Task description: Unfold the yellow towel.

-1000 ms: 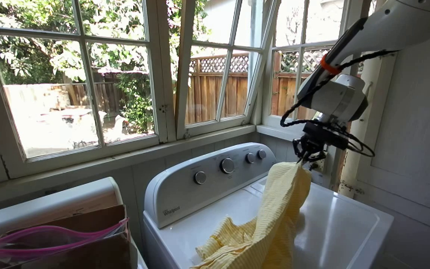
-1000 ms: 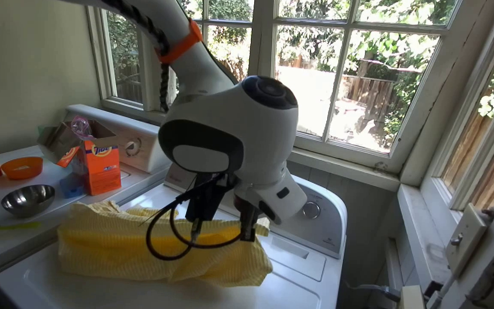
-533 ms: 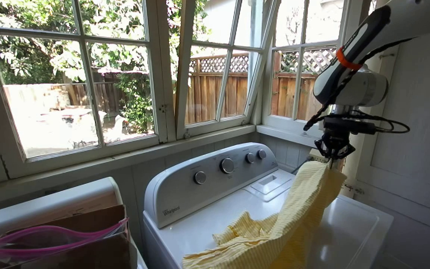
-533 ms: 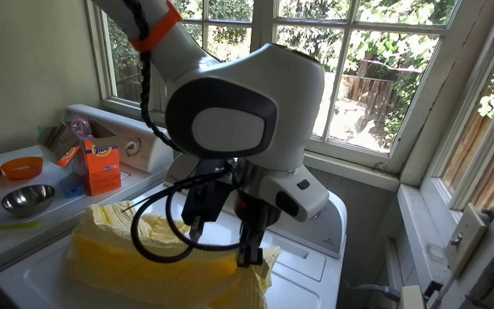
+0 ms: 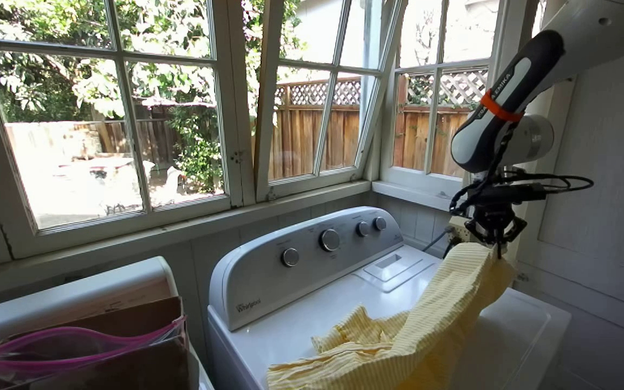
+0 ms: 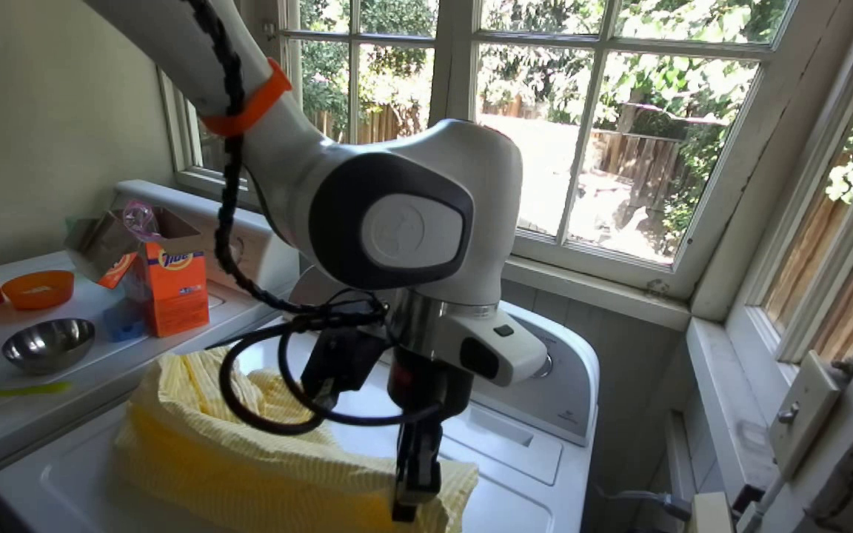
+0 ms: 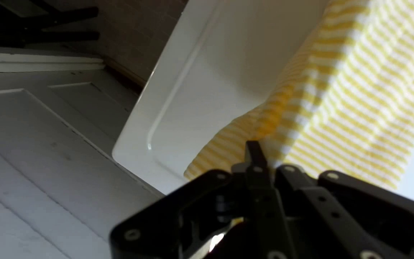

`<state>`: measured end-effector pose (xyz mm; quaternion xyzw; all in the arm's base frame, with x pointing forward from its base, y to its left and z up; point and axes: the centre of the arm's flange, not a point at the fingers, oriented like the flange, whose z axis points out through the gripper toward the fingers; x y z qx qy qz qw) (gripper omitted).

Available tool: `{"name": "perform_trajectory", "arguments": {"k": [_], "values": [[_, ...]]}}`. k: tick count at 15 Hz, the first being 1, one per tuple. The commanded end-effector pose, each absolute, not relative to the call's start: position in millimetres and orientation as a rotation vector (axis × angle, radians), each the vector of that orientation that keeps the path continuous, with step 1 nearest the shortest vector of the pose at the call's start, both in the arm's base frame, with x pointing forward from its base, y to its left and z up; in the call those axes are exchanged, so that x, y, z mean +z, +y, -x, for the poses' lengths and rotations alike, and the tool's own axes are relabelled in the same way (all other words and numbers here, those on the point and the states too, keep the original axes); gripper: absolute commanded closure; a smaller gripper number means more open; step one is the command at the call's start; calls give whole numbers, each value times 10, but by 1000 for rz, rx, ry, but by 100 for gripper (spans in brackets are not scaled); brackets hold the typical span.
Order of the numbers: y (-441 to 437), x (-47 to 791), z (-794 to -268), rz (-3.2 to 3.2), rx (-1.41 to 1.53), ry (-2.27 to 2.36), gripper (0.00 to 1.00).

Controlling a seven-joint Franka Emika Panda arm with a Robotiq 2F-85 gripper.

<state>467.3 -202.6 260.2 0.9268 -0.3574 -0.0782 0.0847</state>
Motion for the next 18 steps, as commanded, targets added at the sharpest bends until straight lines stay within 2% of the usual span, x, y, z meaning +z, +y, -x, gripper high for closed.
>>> {"name": "perform_trajectory", "arguments": {"k": [1, 3, 4, 6, 14, 15, 18], "values": [[-2050, 2470, -4732, -2655, -257, -1076, 100], [-2057, 2436, -4744, -2629, -254, -1078, 100], [-2046, 2424, -4755, -2623, -247, -1072, 74], [-1990, 2469, -4787, -2682, -229, -1029, 67], [-1499, 2683, -5057, -3054, -118, -882, 5], [-1391, 2641, -5088, -3074, -184, -902, 1], [-1113, 2556, -5109, -3128, -255, -950, 0]]}}
